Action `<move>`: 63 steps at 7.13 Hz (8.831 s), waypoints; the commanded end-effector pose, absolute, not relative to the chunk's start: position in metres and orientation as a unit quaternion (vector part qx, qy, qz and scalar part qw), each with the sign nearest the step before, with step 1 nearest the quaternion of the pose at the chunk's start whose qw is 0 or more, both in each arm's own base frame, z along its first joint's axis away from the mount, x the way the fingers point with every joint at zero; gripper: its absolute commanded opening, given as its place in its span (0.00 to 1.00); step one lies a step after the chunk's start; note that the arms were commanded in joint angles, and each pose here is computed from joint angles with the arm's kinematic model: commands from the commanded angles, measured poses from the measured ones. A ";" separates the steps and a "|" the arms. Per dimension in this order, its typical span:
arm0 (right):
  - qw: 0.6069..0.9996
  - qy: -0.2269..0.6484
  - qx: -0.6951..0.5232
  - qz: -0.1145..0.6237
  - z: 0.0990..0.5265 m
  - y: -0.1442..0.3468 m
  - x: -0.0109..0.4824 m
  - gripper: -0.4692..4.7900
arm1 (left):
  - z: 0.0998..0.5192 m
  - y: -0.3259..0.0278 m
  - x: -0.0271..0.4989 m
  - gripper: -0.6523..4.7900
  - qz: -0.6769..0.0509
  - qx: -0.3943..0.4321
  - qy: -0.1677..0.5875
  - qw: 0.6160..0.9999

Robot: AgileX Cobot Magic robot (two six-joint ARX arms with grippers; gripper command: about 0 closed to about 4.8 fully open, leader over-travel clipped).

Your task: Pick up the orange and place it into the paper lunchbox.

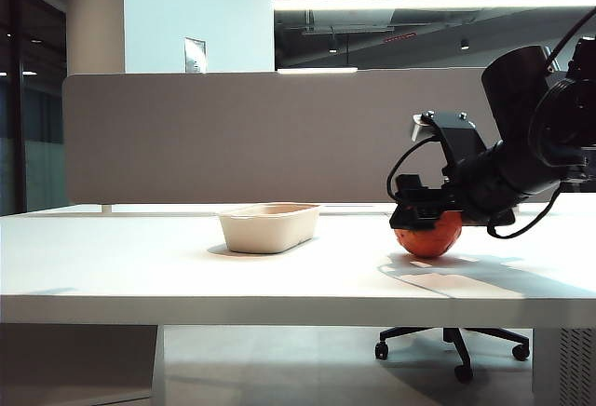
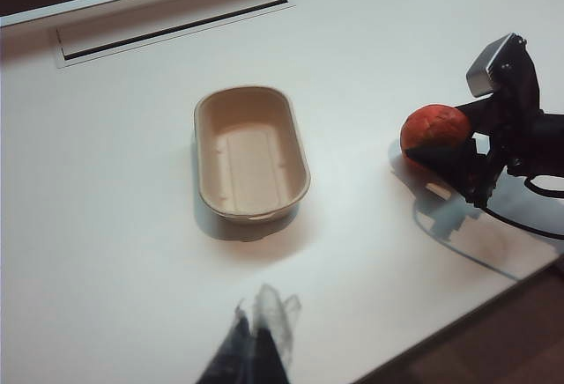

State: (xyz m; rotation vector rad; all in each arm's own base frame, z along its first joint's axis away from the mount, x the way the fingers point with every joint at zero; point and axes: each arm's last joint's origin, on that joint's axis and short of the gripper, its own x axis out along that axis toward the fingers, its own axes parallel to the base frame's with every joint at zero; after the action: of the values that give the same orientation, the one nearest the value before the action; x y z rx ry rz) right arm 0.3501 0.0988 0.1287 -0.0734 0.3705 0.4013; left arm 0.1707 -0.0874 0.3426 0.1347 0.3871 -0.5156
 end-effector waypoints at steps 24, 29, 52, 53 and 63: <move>0.886 0.360 -0.095 0.276 0.355 0.140 0.264 0.09 | 0.355 -0.088 0.160 0.11 -0.298 0.053 0.175 0.937; 0.928 0.264 -0.056 0.256 0.317 0.089 0.167 0.09 | 0.342 -0.080 0.146 0.11 -0.298 0.056 0.195 0.933; 0.998 -0.007 0.018 0.062 0.208 0.025 0.104 0.20 | 0.171 -0.013 0.097 0.15 -0.068 0.011 -0.034 0.997; 0.998 -0.013 0.020 0.052 0.206 0.023 0.103 0.20 | 0.171 -0.013 0.097 0.15 -0.067 0.011 -0.034 0.997; 1.000 -0.003 0.017 -0.015 0.165 0.006 0.097 0.20 | 0.170 -0.013 0.097 0.15 -0.067 0.011 -0.031 0.997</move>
State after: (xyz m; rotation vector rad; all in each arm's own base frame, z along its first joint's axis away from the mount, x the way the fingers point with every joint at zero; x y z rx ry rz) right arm 0.0971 0.0063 0.1649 0.0326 0.0031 -0.0302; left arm 0.0968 -0.0132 0.1698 0.0222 -0.0522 -0.1340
